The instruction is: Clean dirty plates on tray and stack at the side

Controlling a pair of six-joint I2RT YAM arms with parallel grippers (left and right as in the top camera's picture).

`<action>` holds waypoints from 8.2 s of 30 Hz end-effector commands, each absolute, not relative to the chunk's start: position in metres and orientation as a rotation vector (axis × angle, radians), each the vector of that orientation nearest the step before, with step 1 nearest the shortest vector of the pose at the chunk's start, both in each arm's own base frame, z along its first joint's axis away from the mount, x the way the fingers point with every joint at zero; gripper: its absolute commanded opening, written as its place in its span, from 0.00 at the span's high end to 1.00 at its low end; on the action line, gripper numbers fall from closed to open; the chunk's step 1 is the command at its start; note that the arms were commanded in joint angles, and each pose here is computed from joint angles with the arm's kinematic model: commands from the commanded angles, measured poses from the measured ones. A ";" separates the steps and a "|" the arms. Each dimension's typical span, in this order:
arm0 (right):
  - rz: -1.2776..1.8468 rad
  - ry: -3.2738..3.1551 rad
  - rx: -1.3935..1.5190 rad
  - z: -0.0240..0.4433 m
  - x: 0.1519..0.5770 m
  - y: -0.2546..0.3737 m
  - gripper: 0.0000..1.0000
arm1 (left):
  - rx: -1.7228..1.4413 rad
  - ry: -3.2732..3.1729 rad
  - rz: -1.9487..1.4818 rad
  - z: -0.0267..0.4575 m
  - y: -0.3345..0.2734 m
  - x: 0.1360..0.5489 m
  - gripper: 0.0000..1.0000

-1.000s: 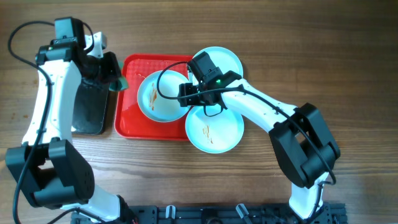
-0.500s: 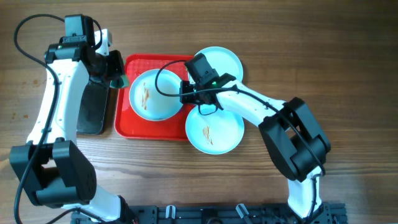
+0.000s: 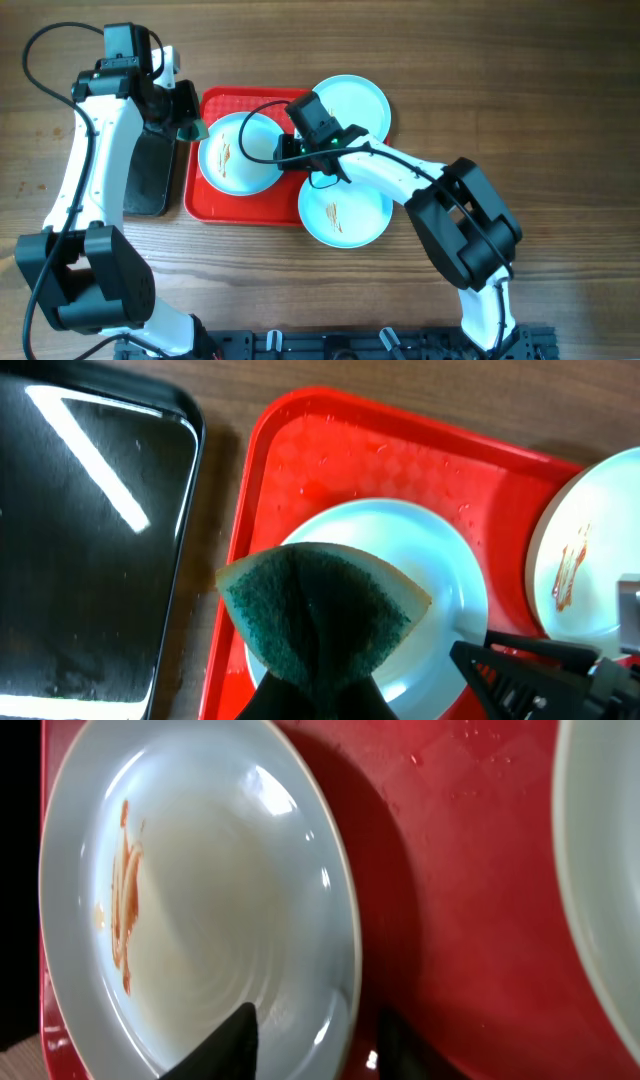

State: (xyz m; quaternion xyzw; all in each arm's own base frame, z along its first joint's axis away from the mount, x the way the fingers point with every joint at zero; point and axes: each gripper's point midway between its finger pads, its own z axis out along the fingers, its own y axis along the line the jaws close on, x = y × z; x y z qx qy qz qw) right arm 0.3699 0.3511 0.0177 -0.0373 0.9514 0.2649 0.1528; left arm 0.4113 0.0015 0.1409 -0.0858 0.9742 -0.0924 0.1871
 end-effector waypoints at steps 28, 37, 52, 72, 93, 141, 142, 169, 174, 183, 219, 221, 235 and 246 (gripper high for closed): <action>0.791 2.713 -0.100 0.012 0.377 0.358 0.89 | -0.095 3.077 -0.013 0.004 -0.008 0.393 0.96; 0.794 2.706 -0.101 0.013 0.378 0.359 0.81 | -0.063 3.065 -0.023 -0.017 -0.018 0.386 0.96; 0.794 2.767 -0.057 -0.009 0.372 0.358 0.95 | -0.057 3.066 -0.139 -0.018 -0.032 0.385 0.96; 0.824 2.770 -0.067 -0.007 0.370 0.361 0.96 | -0.487 3.043 0.097 -0.013 -0.008 0.380 0.96; 0.797 2.793 -0.064 -0.011 0.368 0.355 0.94 | -0.090 2.952 -0.277 -0.005 -0.063 0.415 0.96; 0.774 2.803 -0.006 -0.018 0.375 0.345 0.96 | -0.250 3.171 0.088 -0.013 -0.030 0.331 0.96; 0.774 2.802 -0.007 -0.018 0.375 0.345 0.96 | -0.177 3.179 0.088 -0.013 -0.030 0.330 0.96; 0.788 2.808 -0.024 -0.018 0.373 0.346 0.96 | -0.063 2.772 -0.592 0.005 -0.109 0.417 0.96; 0.780 2.817 -0.027 -0.019 0.371 0.345 0.96 | -0.253 3.005 -0.487 -0.013 -0.091 0.367 0.96; 0.776 2.822 -0.021 -0.020 0.371 0.343 0.96 | -0.516 2.960 0.270 -0.019 0.004 0.359 0.96; 0.785 2.825 -0.024 -0.019 0.370 0.344 0.96 | -0.428 2.878 0.161 -0.016 -0.007 0.388 0.96; 0.784 2.824 -0.024 -0.019 0.370 0.344 0.96 | -0.338 2.992 0.059 -0.021 -0.021 0.368 0.96; 0.789 2.826 -0.026 -0.019 0.370 0.344 0.96 | 0.024 2.935 -0.388 -0.013 -0.075 0.383 0.96; 0.792 2.822 -0.026 -0.019 0.370 0.345 0.96 | -0.603 3.100 0.140 -0.022 -0.015 0.329 0.96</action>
